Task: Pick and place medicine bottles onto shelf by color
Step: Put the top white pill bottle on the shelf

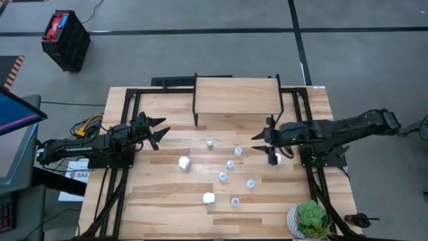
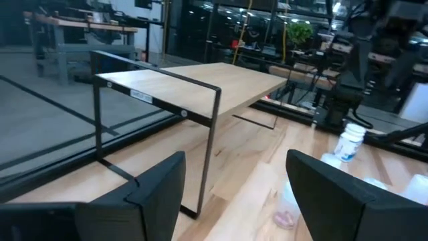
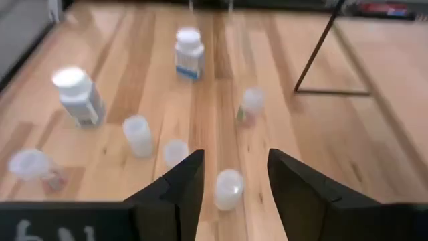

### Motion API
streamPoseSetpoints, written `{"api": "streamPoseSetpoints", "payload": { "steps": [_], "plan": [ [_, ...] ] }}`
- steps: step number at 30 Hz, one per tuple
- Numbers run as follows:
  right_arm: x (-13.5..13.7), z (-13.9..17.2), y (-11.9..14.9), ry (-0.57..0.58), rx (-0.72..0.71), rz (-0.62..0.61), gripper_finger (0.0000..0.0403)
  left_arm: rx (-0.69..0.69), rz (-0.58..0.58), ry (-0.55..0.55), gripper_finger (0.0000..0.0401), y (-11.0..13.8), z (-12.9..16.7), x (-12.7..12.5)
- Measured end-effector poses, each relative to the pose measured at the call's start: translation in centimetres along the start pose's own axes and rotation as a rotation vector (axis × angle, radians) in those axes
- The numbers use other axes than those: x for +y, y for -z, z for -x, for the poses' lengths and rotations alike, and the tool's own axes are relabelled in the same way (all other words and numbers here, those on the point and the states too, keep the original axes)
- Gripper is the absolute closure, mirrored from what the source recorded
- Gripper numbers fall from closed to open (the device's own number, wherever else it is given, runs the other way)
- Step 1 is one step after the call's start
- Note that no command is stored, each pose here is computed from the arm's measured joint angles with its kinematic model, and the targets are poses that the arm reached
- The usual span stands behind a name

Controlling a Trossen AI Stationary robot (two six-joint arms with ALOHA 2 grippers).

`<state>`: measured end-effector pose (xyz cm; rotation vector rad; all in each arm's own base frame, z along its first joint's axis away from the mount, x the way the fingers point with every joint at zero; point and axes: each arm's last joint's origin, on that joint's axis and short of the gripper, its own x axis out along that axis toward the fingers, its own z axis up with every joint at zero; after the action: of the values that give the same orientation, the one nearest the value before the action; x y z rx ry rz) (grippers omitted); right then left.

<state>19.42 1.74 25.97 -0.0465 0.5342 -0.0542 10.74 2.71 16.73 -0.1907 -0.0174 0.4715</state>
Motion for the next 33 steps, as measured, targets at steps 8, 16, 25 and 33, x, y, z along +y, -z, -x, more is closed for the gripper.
{"api": "streamPoseSetpoints", "payload": {
  "steps": [8,16,25,33],
  "plan": [
    [-1.2,-4.6,-1.1,0.071,0.142,-0.023,0.0223,-0.001,0.009,-0.002,0.0154,0.0,0.0,0.0],
    [-2.8,-8.4,-0.6,0.124,0.266,-0.053,0.0211,0.002,0.009,-0.003,0.0154,0.0,0.0,0.0],
    [-2.0,-10.1,-1.6,0.097,0.397,-0.022,0.0155,0.005,0.005,-0.049,0.0154,0.1,0.0,0.2],
    [-0.5,-11.4,-0.7,0.061,0.481,0.020,0.0142,0.010,0.003,-0.058,0.0154,0.2,0.0,0.2]
  ]
}}
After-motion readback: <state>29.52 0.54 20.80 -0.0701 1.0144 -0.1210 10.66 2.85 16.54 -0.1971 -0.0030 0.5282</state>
